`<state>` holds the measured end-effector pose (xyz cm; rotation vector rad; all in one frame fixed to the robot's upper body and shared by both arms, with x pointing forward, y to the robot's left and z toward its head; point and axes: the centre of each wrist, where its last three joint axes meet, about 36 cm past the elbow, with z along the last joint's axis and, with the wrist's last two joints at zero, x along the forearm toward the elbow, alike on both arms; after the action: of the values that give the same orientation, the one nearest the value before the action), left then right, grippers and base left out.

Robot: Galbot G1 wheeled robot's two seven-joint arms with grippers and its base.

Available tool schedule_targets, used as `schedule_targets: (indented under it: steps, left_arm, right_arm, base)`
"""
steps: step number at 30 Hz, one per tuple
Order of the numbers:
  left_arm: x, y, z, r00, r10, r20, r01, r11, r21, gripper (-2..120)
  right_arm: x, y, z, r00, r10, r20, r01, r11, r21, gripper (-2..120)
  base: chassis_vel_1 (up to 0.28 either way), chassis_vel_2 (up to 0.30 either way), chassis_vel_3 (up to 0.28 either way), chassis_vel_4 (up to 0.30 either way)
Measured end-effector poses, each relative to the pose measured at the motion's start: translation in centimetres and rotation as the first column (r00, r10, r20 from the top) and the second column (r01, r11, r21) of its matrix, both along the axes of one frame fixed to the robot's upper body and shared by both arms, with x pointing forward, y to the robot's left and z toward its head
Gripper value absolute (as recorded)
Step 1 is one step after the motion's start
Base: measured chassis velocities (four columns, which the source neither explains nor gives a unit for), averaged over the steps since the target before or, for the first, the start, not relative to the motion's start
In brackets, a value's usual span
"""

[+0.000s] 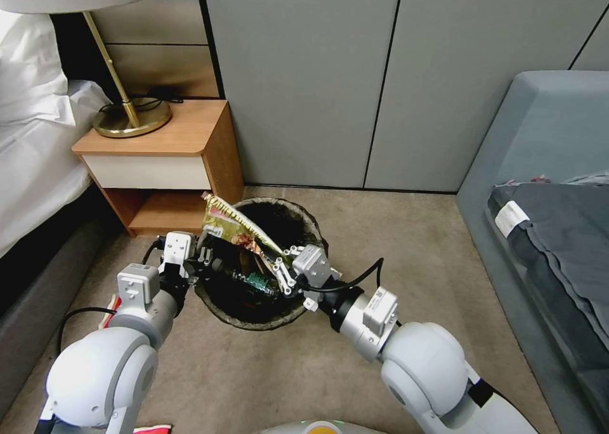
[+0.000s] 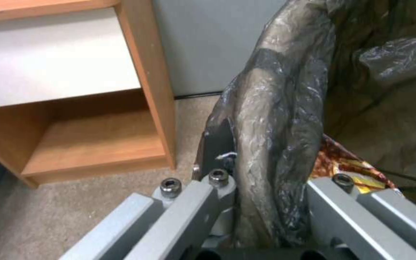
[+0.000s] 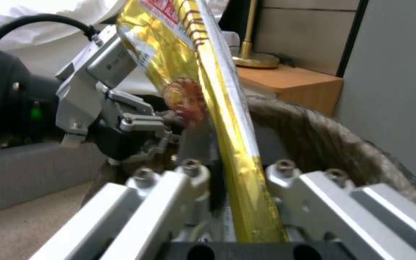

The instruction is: Pick up the trash bin, then pick up the garbage from the floor and place it into the trash bin.

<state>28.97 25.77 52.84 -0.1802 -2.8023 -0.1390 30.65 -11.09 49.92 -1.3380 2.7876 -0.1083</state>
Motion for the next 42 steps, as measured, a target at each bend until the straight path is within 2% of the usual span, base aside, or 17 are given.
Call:
schedule_targets:
  steps: [2,6,8,10,13,15,17,21,23,25,28,35,42]
  left_arm:
    - [0.1,-0.2,0.0,1.0,-0.003,0.003,0.003,1.0,-0.006,1]
    - [0.1,-0.2,0.1,1.0,-0.004,0.004,0.004,1.0,-0.008,1]
    - [0.2,-0.2,0.2,1.0,-0.005,0.005,0.005,1.0,-0.009,1]
    - [0.2,-0.1,0.2,1.0,-0.004,0.004,0.004,1.0,-0.009,1]
    - [0.3,0.0,-0.1,1.0,-0.001,-0.004,0.001,1.0,-0.01,1]
    - [0.3,-0.1,-0.1,1.0,-0.001,-0.005,0.001,1.0,-0.011,1]
    - [0.4,-0.2,-0.2,1.0,-0.004,-0.007,0.004,1.0,-0.016,1]
    - [0.4,-0.3,-0.2,1.0,-0.005,-0.007,0.004,1.0,-0.017,1]
    - [0.4,-0.3,-0.2,1.0,-0.005,-0.008,0.004,1.0,-0.017,1]
    - [0.3,-0.2,-0.3,1.0,-0.004,-0.009,0.004,1.0,-0.014,1]
    - [0.3,0.0,-0.2,1.0,-0.001,-0.009,0.001,1.0,-0.008,1]
    - [0.5,0.0,-0.2,1.0,-0.003,-0.006,0.003,1.0,-0.01,1]
    - [0.5,0.2,-0.2,1.0,0.0,-0.006,0.0,1.0,-0.008,1]
  right_arm:
    - [0.2,0.0,0.3,1.0,-0.001,0.001,0.001,1.0,-0.003,25]
    - [0.2,0.0,0.5,1.0,-0.001,0.0,0.001,1.0,0.0,33]
    - [0.1,-0.2,0.9,1.0,-0.001,0.001,0.001,1.0,0.005,44]
    - [0.1,-0.3,0.9,1.0,-0.001,0.002,0.001,1.0,0.004,47]
    - [0.1,-0.5,1.1,1.0,-0.005,0.007,0.004,1.0,0.007,64]
    - [0.1,-0.5,1.2,1.0,-0.006,0.009,0.006,1.0,0.009,67]
    - [0.1,-0.7,1.4,1.0,-0.013,0.014,0.012,1.0,0.018,79]
    - [-0.3,-1.2,1.6,0.999,-0.029,0.015,0.028,0.999,0.026,90]
    - [-0.4,-1.2,1.6,0.999,-0.03,0.015,0.029,0.999,0.027,92]
    - [-0.7,-1.6,1.6,0.999,-0.041,0.018,0.04,0.999,0.032,99]
    - [-1.1,-2.2,2.0,0.998,-0.058,0.027,0.057,0.997,0.042,100]
    - [-1.9,-3.8,3.4,0.993,-0.106,0.057,0.102,0.993,0.058,100]
    - [-2.8,-5.1,4.8,0.974,-0.206,0.094,0.193,0.973,0.128,100]
  base:
    - [0.0,0.0,0.0,0.0]
    - [0.0,0.0,0.0,0.0]
    - [0.0,0.0,0.0,0.0]
    - [0.0,0.0,0.0,0.0]
    - [0.0,0.0,0.0,0.0]
    - [0.0,0.0,0.0,0.0]
    - [0.0,0.0,0.0,0.0]
    - [0.0,0.0,0.0,0.0]
    - [0.0,0.0,0.0,0.0]
    - [0.0,0.0,0.0,0.0]
    - [0.0,0.0,0.0,0.0]
    - [0.0,0.0,0.0,0.0]
    - [0.0,0.0,0.0,0.0]
